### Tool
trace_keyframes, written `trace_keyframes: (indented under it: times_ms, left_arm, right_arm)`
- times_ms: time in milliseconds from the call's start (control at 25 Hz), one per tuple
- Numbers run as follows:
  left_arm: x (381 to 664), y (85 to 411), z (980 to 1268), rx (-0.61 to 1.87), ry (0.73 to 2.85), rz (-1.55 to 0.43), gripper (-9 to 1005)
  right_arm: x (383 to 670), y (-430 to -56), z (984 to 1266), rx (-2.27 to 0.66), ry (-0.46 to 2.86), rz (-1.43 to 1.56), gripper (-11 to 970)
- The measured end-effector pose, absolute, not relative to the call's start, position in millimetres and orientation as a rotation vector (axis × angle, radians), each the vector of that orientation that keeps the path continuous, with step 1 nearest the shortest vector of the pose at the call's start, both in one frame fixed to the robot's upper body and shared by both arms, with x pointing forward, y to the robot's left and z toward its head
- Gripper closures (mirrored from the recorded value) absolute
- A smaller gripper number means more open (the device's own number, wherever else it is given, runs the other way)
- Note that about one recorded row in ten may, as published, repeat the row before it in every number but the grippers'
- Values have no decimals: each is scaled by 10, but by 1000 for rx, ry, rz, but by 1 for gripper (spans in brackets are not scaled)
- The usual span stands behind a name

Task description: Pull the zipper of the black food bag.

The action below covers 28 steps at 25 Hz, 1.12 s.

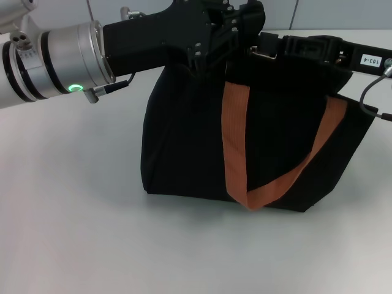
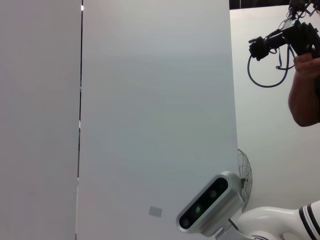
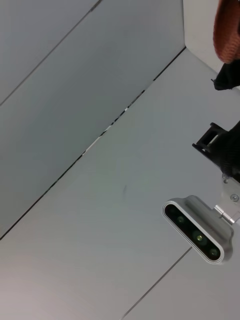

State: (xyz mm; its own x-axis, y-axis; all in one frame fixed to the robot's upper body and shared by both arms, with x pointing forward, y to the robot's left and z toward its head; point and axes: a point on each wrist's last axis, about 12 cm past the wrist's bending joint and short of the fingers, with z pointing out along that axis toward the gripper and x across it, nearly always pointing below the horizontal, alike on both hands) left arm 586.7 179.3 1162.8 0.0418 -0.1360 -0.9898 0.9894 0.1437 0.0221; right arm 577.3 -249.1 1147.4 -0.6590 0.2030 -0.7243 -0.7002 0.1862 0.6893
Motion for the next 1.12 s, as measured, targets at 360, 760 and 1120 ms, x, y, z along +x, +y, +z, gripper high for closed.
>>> trace_keyframes:
  times_ms: [360, 760, 1120]
  left_arm:
    - [5865, 1793, 11633, 1018, 1144, -1148, 887]
    - [5854, 1804, 11627, 1014, 1143, -1152, 883]
    - [5843, 1816, 11616, 1009, 1144, -1155, 879]
  right_arm:
    - [5778, -2464, 11476, -473, 1747, 1579, 962]
    - [5805, -2504, 11602, -475, 1867, 1561, 959]
    - [5859, -2516, 11796, -492, 1972, 1492, 947]
